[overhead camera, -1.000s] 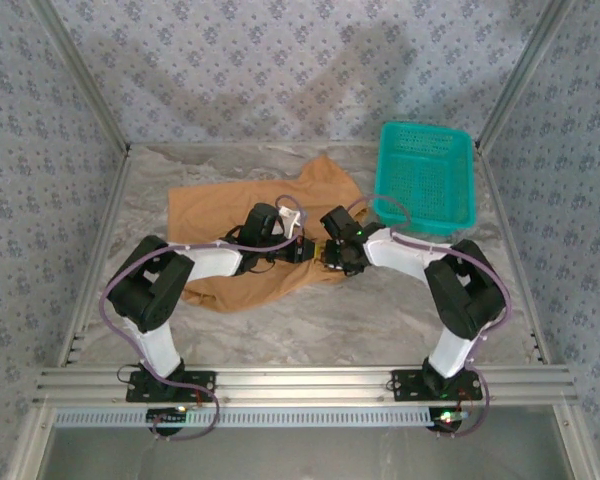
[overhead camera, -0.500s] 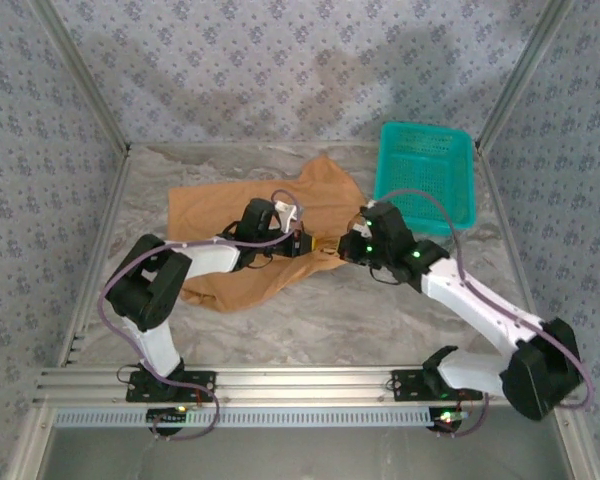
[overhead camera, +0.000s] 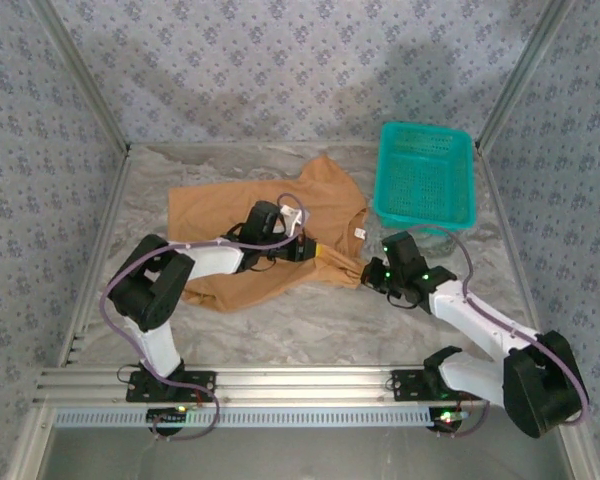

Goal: Fold the inside-out t-shirt

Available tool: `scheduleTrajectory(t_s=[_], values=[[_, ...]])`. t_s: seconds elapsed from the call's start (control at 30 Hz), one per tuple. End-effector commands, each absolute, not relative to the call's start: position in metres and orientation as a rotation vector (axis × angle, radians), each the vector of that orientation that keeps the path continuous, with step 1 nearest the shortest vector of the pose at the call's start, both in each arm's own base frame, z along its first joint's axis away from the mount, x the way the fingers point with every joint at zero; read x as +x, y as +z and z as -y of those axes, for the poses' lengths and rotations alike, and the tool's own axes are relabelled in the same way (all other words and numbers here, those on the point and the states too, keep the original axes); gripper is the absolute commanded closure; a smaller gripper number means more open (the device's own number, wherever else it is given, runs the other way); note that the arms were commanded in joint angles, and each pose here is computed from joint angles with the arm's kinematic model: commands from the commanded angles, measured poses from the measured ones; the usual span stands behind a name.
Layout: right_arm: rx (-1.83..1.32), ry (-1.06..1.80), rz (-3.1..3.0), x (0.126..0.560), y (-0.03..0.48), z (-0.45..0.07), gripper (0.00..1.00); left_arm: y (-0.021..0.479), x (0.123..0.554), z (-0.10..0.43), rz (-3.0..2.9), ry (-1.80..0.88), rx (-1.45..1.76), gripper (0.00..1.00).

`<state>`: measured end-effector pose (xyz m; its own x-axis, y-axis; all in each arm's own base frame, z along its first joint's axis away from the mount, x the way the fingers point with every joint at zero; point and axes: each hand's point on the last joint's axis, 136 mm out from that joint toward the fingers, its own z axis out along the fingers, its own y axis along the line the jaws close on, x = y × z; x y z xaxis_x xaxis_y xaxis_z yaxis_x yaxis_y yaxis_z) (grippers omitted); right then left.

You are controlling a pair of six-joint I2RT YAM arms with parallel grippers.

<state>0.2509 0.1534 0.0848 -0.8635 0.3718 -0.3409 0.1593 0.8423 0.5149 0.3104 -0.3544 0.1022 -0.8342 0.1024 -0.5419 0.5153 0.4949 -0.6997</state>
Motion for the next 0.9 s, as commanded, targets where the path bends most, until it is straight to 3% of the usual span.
scheduleTrajectory(t_s=[0.0,0.07,0.13,0.5,0.7,0.87], values=[[0.397,0.558,-2.602,0.251,0.099,-0.150,0.90,0.108,0.323,0.360,-2.286,-1.259,0.497,1.00],[0.368,0.535,-2.597,0.252,0.110,-0.156,0.80,0.106,0.321,0.364,-2.289,-1.261,0.501,1.00],[0.335,0.521,-2.597,0.252,0.117,-0.163,0.77,0.102,0.319,0.366,-2.296,-1.275,0.489,1.00],[0.209,0.416,-2.677,0.255,0.104,-0.204,0.78,0.091,0.310,0.373,-2.313,-1.293,0.491,1.00],[0.218,0.335,-2.752,0.261,0.082,-0.210,0.62,0.090,0.308,0.371,-2.316,-1.290,0.490,1.00],[0.258,0.304,-2.764,0.268,0.071,-0.206,0.63,0.088,0.306,0.370,-2.325,-1.288,0.492,1.00]])
